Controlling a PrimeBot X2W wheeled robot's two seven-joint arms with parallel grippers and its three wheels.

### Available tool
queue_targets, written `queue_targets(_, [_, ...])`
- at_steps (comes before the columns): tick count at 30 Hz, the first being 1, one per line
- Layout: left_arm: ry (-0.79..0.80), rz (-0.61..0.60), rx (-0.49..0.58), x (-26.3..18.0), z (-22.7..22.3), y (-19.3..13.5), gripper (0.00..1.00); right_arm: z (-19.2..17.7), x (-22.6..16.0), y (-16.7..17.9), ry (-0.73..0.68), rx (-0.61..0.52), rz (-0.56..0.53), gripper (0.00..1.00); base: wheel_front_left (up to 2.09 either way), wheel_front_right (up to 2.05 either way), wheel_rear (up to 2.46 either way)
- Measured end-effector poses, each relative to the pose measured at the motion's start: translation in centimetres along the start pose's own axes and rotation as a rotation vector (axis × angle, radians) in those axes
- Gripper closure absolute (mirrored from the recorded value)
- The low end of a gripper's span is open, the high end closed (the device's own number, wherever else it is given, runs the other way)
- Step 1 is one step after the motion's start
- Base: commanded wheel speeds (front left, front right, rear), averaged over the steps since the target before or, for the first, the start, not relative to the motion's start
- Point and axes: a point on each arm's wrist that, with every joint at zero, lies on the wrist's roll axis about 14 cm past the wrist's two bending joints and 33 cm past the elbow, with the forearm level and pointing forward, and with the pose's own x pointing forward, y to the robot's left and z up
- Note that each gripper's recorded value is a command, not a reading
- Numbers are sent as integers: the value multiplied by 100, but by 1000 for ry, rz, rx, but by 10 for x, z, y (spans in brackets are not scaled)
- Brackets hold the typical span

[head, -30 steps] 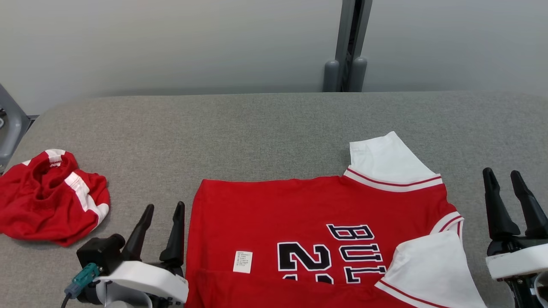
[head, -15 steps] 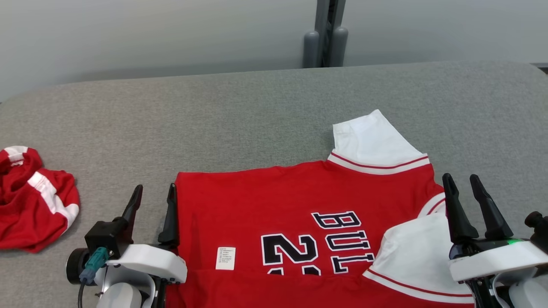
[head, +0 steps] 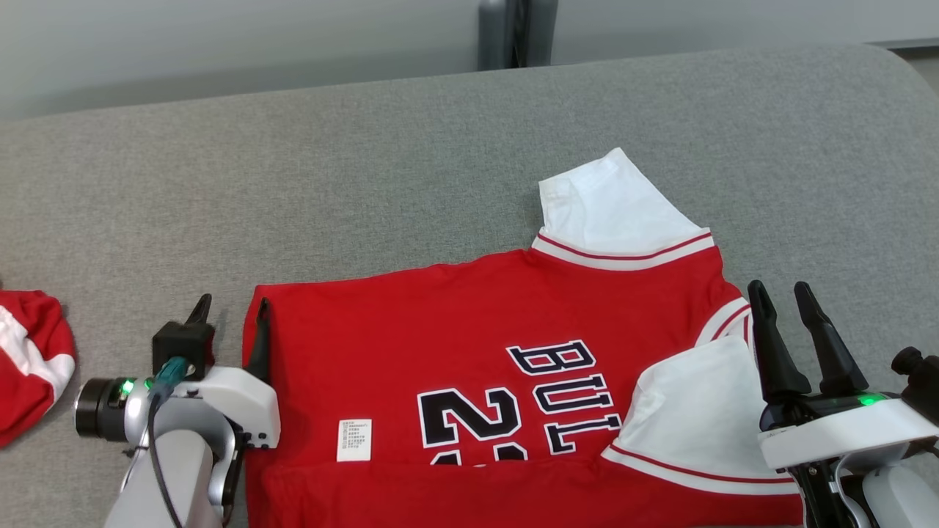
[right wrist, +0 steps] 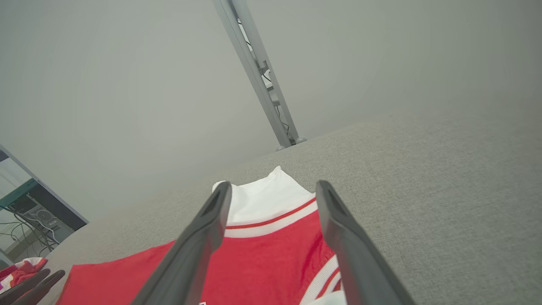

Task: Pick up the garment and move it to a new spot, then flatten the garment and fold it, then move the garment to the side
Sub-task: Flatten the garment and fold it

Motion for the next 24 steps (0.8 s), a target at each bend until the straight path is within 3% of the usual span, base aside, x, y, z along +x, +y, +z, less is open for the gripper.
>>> queue_targets(5, [63,-39,132,18,-9,-2,0,-4,1,-6,11,2,-16,0,0,0,0])
queue_targets(20, [129,-75,133,28,-22,-13,0,-7,5,-6,18,6,-15,0,0,0,0])
queue_targets(21, [130,-73,130,28,-22,-13,16,-8,5,-6,18,7,-14,0,0,0,0])
queue_targets(22, [129,-75,124,28,-22,-14,63,-8,5,-6,18,7,-14,0,0,0,0])
queue_targets(23, [132,-77,115,28,-23,-15,98,-8,6,-5,18,7,-13,0,0,0,0])
queue_targets(24, [134,-85,111,28,-23,-18,100,-8,6,-5,18,6,-12,0,0,0,0])
